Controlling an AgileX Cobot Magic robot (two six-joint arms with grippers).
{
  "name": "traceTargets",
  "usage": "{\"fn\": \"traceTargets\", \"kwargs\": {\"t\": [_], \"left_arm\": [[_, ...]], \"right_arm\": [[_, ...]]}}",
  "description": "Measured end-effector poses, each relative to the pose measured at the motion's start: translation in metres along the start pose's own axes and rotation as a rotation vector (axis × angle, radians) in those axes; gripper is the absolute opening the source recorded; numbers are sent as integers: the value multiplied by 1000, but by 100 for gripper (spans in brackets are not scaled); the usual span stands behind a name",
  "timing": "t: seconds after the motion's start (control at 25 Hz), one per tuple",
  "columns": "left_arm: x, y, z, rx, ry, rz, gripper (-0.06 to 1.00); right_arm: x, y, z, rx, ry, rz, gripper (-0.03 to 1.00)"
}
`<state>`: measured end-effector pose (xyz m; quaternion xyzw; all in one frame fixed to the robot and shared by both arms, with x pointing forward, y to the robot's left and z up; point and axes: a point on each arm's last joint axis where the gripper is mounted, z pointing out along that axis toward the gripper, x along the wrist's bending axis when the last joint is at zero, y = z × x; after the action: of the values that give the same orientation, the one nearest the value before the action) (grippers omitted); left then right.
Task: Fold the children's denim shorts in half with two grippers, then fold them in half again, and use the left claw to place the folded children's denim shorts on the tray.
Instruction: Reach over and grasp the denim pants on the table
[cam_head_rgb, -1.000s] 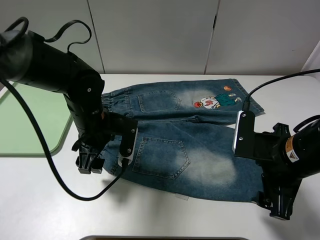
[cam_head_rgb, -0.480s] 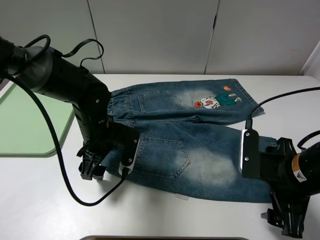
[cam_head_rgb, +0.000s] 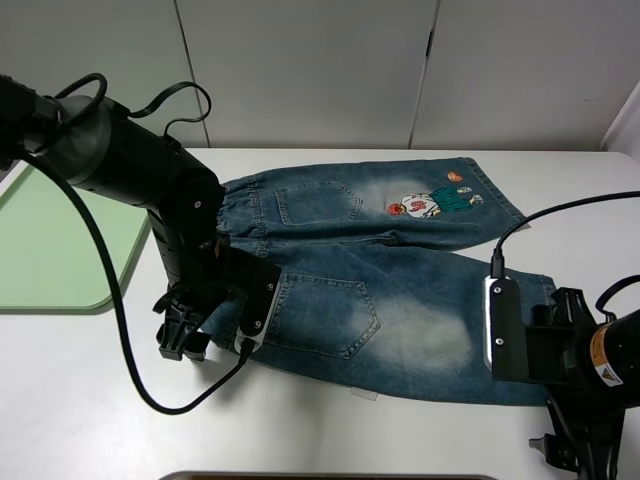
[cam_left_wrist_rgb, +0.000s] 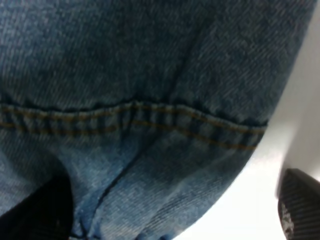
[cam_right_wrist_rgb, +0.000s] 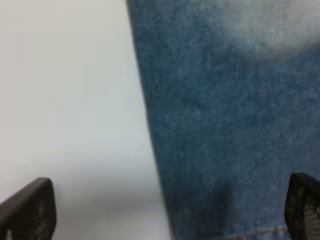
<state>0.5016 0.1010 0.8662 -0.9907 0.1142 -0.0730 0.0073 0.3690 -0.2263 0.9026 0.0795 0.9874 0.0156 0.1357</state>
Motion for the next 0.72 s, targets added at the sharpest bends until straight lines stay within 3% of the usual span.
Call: {"fn": "traceTargets", "kwargs": {"t": [0.16, 0.4, 0.72], "left_arm": [[0, 0, 0, 0, 0, 1, 81], [0, 0, 0, 0, 0, 4, 81], [0, 0, 0, 0, 0, 5, 81]], "right_arm": [[1, -2, 1, -7, -4, 3, 69], [-15, -14, 4, -23, -52, 121, 69], [-14, -15, 12, -1, -20, 89, 69]]}}
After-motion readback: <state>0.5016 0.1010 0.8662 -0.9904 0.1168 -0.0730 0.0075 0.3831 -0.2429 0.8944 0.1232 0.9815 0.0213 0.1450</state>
